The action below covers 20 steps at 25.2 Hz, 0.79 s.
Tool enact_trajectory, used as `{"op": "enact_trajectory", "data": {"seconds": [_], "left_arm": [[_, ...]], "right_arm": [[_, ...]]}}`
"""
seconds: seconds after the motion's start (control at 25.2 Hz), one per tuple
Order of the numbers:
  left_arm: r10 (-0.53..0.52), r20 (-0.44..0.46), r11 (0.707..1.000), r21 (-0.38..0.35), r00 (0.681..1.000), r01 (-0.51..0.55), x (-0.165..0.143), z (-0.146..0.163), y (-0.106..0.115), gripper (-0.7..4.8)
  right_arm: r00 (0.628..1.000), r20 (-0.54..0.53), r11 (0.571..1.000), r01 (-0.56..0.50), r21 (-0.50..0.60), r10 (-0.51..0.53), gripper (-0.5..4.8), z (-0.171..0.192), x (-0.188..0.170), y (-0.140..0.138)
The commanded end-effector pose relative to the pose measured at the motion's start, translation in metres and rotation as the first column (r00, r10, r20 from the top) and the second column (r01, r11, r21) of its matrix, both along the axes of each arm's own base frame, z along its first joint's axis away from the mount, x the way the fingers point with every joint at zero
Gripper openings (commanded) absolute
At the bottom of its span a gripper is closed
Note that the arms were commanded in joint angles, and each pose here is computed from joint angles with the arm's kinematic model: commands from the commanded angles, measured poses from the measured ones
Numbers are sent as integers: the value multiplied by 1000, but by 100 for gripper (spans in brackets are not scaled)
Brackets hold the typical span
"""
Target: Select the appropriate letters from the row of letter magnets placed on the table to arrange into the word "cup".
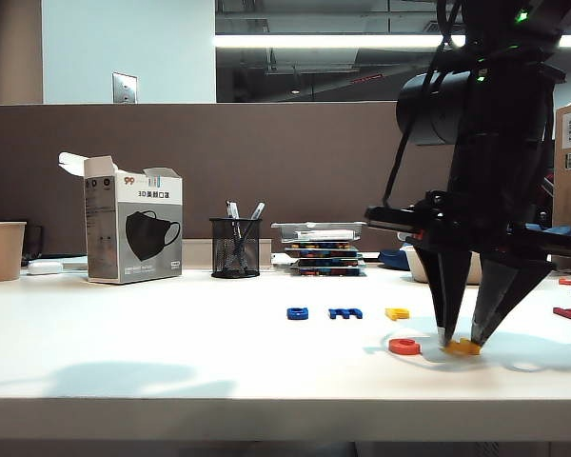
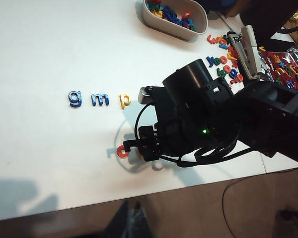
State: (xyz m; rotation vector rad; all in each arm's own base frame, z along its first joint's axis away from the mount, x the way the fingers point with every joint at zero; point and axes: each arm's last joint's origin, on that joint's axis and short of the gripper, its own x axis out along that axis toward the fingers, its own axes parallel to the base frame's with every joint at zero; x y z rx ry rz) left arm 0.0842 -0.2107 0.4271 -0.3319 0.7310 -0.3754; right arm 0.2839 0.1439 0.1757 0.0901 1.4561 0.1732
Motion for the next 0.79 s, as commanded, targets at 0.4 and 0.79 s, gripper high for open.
{"op": "enact_trajectory", "data": {"seconds": [0.4,0.79], "left_arm": [[2,8,1000,-1,1000,-2,0,2,1,-5],[2,8,1000,-1,1000,-2,0,2,1,-5]], "right_arm": [[1000,-7,1000,5,-8,-5,120,-1,-1,0],[1000,-7,1000,7,-7,-7,209,-1,0,0]]}}
